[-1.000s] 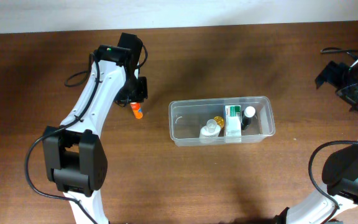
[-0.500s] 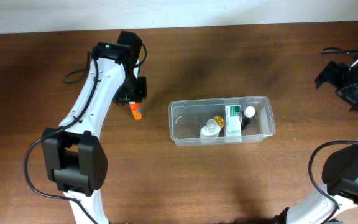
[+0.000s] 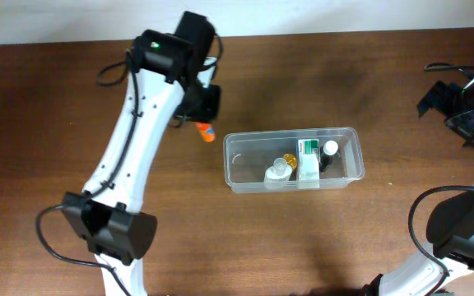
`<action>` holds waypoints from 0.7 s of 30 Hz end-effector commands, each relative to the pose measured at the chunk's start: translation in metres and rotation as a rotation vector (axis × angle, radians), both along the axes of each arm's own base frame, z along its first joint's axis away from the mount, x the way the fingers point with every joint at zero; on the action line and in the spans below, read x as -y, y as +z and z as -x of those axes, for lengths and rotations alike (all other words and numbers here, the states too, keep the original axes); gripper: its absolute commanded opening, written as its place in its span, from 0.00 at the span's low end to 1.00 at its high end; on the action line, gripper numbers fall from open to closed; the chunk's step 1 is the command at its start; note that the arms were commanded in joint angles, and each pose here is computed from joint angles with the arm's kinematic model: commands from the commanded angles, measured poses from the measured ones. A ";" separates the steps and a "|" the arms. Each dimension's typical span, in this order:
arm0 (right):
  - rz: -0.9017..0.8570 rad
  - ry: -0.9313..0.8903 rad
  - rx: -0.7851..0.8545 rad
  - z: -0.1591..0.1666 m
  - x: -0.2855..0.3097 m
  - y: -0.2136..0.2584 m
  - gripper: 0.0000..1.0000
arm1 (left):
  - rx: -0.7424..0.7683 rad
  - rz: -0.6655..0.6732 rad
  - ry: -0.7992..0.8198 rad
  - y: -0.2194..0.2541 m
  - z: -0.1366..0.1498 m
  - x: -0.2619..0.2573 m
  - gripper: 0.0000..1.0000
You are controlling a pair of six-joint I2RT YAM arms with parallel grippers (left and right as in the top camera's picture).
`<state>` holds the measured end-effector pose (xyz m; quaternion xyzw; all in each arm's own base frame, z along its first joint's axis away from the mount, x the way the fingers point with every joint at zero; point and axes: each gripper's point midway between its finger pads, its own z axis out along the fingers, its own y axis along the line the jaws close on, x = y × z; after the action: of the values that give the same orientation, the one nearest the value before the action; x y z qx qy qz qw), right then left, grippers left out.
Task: Pack container
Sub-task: 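Carry the orange tube into the container and lower it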
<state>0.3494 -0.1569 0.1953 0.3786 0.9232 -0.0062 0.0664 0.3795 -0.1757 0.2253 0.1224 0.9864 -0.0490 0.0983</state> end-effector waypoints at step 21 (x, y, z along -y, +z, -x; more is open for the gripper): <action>-0.004 -0.001 -0.008 0.000 0.000 -0.004 0.98 | 0.049 0.053 -0.258 0.000 0.032 0.101 0.32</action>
<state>0.3494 -0.1569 0.1953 0.3784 0.9232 -0.0062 0.0664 0.3447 -0.2719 0.2475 0.2366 0.9567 -0.0910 0.1434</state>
